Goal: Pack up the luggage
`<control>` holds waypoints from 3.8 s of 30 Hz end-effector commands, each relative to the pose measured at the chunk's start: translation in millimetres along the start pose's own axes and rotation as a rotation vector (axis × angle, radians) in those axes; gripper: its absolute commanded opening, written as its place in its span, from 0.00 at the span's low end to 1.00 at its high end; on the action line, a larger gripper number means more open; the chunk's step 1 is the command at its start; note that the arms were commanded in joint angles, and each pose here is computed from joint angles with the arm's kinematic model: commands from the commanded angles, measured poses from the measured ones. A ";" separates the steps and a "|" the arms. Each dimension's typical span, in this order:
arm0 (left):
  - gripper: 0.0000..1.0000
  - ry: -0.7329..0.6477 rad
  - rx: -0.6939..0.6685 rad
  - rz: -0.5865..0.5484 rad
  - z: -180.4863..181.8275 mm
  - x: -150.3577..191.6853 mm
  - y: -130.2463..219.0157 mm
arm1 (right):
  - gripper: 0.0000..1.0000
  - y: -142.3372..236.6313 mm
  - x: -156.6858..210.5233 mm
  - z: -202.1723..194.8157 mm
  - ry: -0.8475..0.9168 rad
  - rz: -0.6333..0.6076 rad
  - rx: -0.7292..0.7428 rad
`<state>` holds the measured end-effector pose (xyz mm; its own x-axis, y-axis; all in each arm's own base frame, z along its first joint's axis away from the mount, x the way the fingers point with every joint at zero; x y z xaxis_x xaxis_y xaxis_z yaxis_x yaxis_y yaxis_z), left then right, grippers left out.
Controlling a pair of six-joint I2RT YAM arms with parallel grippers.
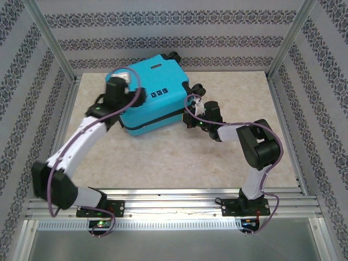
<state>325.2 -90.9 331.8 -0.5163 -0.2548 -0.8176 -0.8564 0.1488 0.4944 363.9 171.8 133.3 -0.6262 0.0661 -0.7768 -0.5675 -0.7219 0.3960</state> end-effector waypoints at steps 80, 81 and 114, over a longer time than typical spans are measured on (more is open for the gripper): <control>0.07 0.646 0.057 0.362 210.8 105.7 -99.5 | 0.00 19.1 -63.3 -47.3 0.093 -0.135 0.042; 0.14 0.628 0.054 0.348 207.9 100.2 -93.6 | 0.00 18.9 -60.1 -43.9 0.105 -0.129 0.008; 0.56 -0.345 0.490 0.344 -135.8 -6.2 -51.1 | 0.00 37.7 19.6 77.0 0.213 -0.058 -0.155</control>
<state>381.2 -213.3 345.4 -0.6795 0.0747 -0.7298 -0.5501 0.6063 0.5743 295.3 193.0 138.4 -0.5897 -0.0683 -0.8047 -0.4551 -0.7950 0.4010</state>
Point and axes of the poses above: each hand's point on the last joint's axis, 136 mm out from that joint toward the fingers, its own y axis back along the fingers, its own z axis along the line the jaws close on, x = y × z, the point moved 10 cm from there along y, back along the fingers, and after that the axes turned 1 degree about y, right-handed, at the moved point
